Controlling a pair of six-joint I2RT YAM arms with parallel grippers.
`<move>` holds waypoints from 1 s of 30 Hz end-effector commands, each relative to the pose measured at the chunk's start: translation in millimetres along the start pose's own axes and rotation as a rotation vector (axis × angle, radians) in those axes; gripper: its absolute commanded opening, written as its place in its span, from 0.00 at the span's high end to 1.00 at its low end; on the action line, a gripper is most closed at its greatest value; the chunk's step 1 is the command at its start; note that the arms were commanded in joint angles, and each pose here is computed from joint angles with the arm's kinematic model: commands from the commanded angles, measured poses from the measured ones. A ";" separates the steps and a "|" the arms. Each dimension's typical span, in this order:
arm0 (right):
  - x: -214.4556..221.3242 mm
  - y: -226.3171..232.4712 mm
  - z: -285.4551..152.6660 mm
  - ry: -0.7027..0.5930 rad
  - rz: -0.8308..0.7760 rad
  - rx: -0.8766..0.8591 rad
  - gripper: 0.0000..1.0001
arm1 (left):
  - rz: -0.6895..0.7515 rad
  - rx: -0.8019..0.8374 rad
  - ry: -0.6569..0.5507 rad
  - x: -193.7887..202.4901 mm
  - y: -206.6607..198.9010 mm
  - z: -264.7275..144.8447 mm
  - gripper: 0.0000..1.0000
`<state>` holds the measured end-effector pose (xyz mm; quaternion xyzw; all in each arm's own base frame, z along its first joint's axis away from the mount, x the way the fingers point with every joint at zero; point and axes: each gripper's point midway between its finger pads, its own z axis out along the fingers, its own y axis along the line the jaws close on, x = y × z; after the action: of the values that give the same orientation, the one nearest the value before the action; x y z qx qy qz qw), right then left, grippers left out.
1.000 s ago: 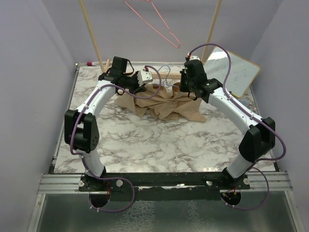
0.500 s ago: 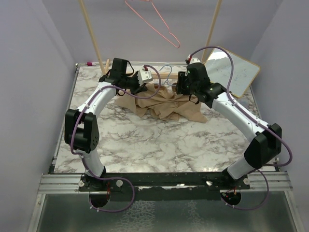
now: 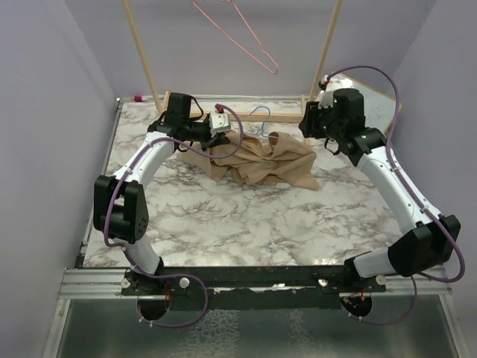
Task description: Place the t-shirt on the hanger
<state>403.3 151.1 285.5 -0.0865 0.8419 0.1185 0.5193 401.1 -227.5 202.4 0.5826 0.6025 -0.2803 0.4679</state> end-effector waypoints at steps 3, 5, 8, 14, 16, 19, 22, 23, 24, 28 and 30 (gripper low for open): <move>28.9 6.4 -8.8 0.065 -0.126 -0.378 0.54 | 0.134 0.043 -0.137 -50.4 -12.6 -15.8 1.00; 30.2 11.3 -15.6 0.046 -0.151 -0.482 0.52 | 0.131 0.049 -0.136 -50.3 -13.6 -16.3 1.00; 31.7 20.8 -24.3 0.007 -0.210 -0.590 0.46 | 0.134 0.058 -0.138 -51.8 -15.6 -17.0 1.00; 39.8 39.3 -32.9 -0.064 -0.289 -0.769 0.40 | 0.135 0.072 -0.141 -53.0 -18.4 -17.7 1.00; 44.3 43.0 -32.0 -0.059 -0.296 -0.812 0.39 | 0.136 0.074 -0.143 -54.1 -18.5 -17.9 1.00; 51.5 36.2 -23.3 -0.040 -0.323 -0.782 0.39 | 0.139 0.079 -0.150 -56.5 -19.6 -18.5 1.00; 52.3 26.8 -17.3 -0.045 -0.355 -0.717 0.39 | 0.139 0.088 -0.156 -58.1 -21.7 -19.1 1.00; 51.2 24.5 -16.5 -0.055 -0.371 -0.700 0.39 | 0.137 0.093 -0.158 -58.6 -22.8 -19.4 1.00; 51.2 22.8 -15.2 -0.061 -0.383 -0.689 0.38 | 0.136 0.096 -0.162 -59.1 -23.6 -19.6 1.00; 53.6 18.2 -7.7 -0.057 -0.407 -0.672 0.38 | 0.135 0.112 -0.177 -62.5 -27.5 -20.4 1.00; 54.9 20.1 -5.3 -0.058 -0.404 -0.692 0.38 | 0.137 0.114 -0.181 -63.8 -27.6 -20.6 1.00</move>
<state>356.6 170.0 241.7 -0.4006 0.7165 0.3120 0.4783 374.9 -234.3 225.6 0.6083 0.5521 -0.3128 0.4767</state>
